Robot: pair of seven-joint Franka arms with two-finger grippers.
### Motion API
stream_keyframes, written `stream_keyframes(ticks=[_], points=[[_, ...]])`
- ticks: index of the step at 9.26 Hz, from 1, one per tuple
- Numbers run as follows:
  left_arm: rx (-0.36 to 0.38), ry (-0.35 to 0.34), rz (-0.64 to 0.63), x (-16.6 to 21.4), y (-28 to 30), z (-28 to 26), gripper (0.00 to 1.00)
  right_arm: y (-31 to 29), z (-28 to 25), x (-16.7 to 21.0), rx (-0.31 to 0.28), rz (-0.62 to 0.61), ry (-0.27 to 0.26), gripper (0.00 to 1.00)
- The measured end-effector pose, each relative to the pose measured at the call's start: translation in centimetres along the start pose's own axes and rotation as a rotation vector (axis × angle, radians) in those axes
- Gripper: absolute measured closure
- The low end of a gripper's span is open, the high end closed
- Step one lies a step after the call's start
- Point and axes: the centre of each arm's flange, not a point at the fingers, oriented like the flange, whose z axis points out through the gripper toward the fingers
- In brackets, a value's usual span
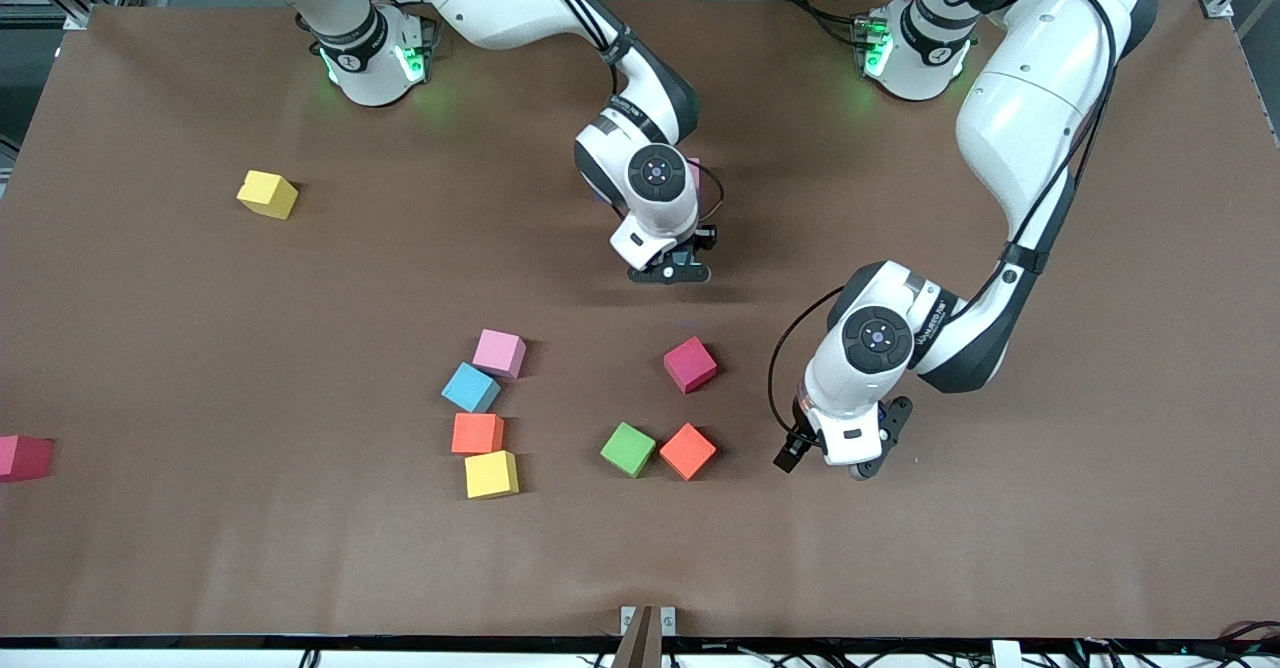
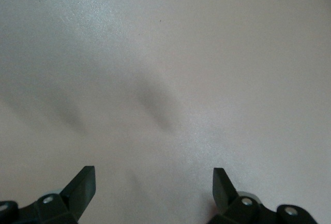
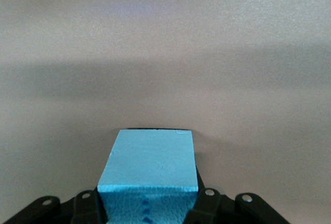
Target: Form number 2 with 11 blocks
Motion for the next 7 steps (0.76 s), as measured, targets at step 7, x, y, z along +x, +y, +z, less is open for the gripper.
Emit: stream_keyframes(ticks=[7], points=[[-0.001,-0.002,0.009,-0.68,0.16,-0.04,0.00,-0.88,0.27,-0.53,-0.005,0.042,-0.021,0.42]])
